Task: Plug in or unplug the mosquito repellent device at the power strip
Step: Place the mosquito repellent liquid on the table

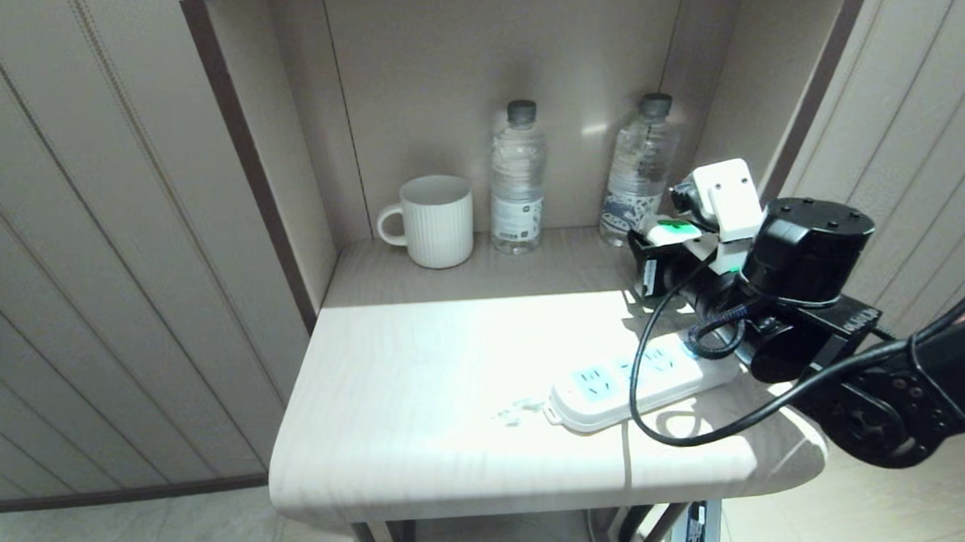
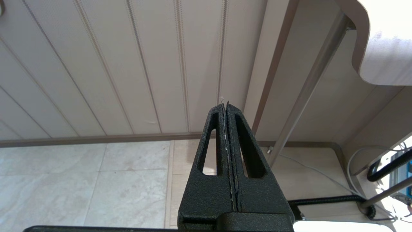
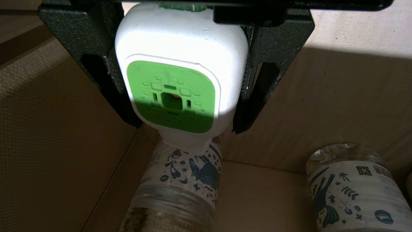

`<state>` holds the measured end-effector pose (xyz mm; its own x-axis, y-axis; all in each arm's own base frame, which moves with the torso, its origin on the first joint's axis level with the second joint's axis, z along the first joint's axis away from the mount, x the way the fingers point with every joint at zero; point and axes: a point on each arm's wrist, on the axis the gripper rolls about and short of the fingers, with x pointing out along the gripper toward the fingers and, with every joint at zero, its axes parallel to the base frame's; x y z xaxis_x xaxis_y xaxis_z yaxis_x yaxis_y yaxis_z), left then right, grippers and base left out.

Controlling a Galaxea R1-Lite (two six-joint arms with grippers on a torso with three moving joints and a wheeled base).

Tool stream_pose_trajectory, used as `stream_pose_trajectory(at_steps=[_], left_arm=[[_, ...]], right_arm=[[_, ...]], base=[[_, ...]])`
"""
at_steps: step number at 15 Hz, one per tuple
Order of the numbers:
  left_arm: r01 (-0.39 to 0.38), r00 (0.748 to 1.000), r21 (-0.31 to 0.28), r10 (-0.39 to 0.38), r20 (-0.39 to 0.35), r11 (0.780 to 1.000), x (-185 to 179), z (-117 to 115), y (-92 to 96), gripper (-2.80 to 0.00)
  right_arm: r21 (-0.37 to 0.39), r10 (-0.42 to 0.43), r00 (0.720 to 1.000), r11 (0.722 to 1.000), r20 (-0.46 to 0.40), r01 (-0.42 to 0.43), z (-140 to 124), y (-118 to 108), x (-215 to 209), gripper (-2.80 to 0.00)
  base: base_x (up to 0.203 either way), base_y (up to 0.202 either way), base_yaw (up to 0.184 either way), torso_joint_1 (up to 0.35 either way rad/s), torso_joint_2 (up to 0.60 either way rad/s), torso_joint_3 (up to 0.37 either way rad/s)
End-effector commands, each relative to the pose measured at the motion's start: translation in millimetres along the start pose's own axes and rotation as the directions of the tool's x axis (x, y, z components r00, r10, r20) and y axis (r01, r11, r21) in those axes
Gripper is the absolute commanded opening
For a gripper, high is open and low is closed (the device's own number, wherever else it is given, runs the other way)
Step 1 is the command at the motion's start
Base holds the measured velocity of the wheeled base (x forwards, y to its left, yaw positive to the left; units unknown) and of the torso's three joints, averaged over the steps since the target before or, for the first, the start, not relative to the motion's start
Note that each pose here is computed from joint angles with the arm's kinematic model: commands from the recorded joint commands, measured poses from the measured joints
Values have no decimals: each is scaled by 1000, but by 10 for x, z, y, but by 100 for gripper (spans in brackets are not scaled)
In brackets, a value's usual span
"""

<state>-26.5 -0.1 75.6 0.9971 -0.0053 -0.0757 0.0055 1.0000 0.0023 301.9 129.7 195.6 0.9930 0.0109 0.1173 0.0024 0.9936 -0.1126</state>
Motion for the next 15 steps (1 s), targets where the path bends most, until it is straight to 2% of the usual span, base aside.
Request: stream_pose_trajectory(at_steps=[1,6,7,12,15], left_arm=[[1,1000,0,-1,-1,1000,0,-1,0,-280],[1,1000,0,-1,-1,1000,0,-1,0,-280],[1,1000,0,-1,-1,1000,0,-1,0,-280],[1,1000,0,-1,-1,1000,0,-1,0,-280],[0,1000,0,0,-1,1000,0,-1,0,-280]], right_arm=[[-6,7,1000,1000,-13,-7,-67,60,33,-280],[-17,-7,1000,1000,-19,6,-87,101,50,-280],[-19,-6,1000,1000,-16,5,-75,106,41,0],[-20,-5,1000,1000,-9,5,-48,96,29,0],[-1,-10,999,1000,33,10,115,43,-42,0]], base=[[0,0,0,0,0,0],[0,0,0,0,0,0],[0,0,0,0,0,0],[0,0,0,0,0,0],[0,0,0,0,0,0]])
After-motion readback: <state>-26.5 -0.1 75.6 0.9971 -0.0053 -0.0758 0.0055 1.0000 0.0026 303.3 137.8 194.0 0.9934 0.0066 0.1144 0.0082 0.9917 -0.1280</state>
